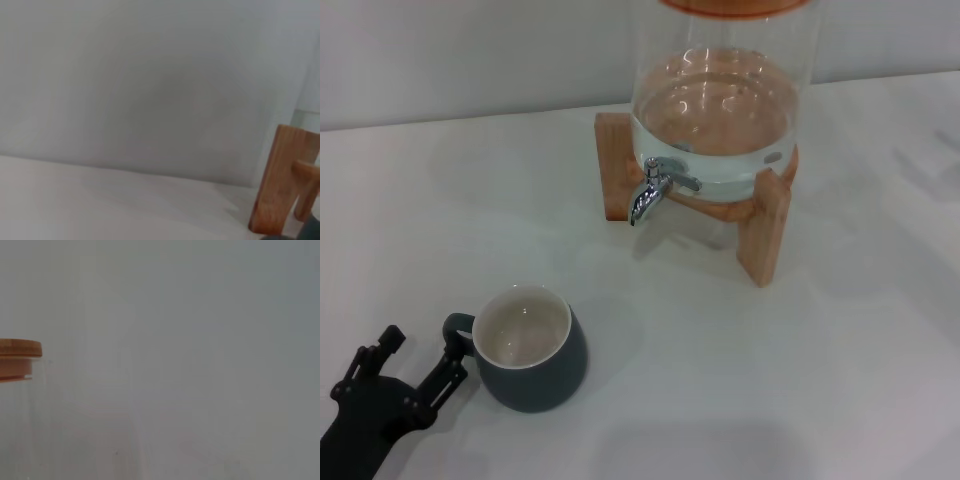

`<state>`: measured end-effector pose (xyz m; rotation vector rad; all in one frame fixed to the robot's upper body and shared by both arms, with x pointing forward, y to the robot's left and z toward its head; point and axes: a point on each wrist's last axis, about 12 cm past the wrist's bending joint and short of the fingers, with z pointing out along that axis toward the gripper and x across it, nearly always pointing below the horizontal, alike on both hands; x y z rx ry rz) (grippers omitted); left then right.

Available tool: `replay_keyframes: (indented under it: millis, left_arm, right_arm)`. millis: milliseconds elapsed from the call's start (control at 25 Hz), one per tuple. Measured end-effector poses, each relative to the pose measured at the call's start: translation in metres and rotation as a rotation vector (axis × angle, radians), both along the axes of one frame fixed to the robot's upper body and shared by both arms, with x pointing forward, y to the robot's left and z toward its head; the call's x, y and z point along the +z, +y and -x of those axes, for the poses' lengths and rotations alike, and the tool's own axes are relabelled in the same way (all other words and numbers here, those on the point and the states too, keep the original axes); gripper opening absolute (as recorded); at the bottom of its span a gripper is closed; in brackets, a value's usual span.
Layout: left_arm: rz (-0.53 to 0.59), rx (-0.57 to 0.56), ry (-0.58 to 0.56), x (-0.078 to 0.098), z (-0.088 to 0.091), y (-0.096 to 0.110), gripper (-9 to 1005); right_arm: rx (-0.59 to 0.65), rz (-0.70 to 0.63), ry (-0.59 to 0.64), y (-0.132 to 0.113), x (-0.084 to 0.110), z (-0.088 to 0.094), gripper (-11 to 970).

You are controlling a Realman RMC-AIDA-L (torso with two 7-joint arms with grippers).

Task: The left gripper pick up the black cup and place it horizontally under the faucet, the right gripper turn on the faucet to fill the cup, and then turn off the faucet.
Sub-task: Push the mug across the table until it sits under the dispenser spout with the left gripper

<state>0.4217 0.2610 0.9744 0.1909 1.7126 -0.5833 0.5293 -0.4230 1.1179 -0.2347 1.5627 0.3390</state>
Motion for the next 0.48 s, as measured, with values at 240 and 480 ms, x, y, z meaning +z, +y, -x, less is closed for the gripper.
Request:
replay_keyframes:
  millis: [240,480]
  left_arm:
    - [0.002,-0.003,0.010,-0.0009,0.0008,-0.0008,892]
    - [0.000,-0.001,0.009,0.0002,-0.0038,0.0008,892]
  right_arm:
    - [-0.007,-0.001,0.003,0.0002,-0.0008,-0.0006,810]
    - [-0.008,-0.001,0.006,0.0000,-0.0014,0.0001,810]
